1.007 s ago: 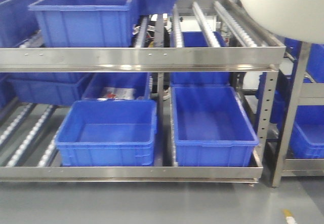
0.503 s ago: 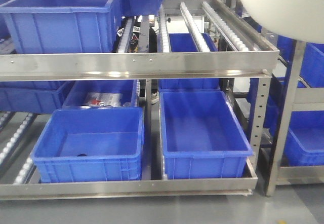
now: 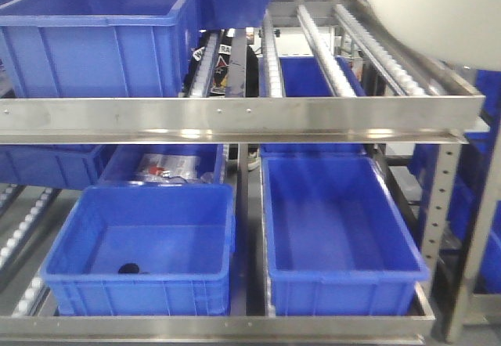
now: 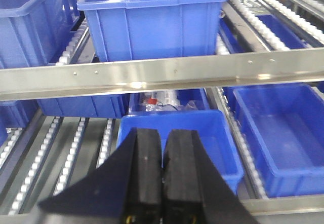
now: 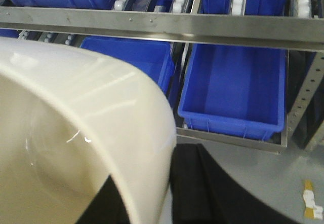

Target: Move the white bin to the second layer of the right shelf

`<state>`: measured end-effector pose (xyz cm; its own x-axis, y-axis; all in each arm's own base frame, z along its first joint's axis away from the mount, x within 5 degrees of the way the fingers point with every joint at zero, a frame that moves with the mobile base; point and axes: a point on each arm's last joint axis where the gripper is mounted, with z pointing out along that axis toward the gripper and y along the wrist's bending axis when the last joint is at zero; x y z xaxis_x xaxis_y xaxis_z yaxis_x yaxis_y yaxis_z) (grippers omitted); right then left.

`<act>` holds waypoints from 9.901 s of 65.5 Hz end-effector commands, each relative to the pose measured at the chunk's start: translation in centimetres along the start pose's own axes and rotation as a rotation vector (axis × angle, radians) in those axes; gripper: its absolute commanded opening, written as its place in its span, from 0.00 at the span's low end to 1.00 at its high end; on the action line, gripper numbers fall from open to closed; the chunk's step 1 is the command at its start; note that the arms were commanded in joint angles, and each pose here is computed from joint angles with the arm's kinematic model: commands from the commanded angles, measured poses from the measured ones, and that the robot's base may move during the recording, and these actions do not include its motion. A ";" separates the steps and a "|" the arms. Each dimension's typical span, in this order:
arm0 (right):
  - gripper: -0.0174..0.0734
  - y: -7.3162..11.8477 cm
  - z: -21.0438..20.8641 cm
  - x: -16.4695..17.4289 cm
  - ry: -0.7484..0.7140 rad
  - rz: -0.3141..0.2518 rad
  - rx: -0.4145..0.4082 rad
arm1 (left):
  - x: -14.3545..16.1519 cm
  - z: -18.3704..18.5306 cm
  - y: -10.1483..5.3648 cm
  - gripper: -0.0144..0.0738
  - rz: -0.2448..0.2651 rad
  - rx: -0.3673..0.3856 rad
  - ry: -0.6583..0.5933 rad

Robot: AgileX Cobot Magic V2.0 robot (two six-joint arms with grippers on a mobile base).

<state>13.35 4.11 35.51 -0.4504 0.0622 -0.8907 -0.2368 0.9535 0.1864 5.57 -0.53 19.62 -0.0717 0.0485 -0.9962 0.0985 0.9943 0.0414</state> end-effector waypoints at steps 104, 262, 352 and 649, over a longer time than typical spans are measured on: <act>0.25 0.2 -0.7 -1.8 -0.132 0.003 -0.008 | 0.4 0.2 0.0 0.26 -0.003 0.002 -0.052; 0.25 0.0 0.9 -1.6 -0.071 0.007 0.002 | 0.4 0.2 0.0 0.26 -0.003 0.002 -0.052; 0.25 -5.1 19.6 0.8 0.380 -0.010 0.186 | 0.4 0.2 0.0 0.26 -0.003 0.002 -0.052; 0.25 -4.7 -2.1 16.1 -0.589 -0.049 0.235 | 0.4 0.2 0.0 0.26 -0.003 0.002 -0.052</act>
<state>5.68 0.10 19.76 -0.0005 0.1046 -0.9945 -0.0156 0.9944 0.1046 5.57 -0.53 19.62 -0.0717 0.0485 -0.9962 0.0985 0.9943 0.0414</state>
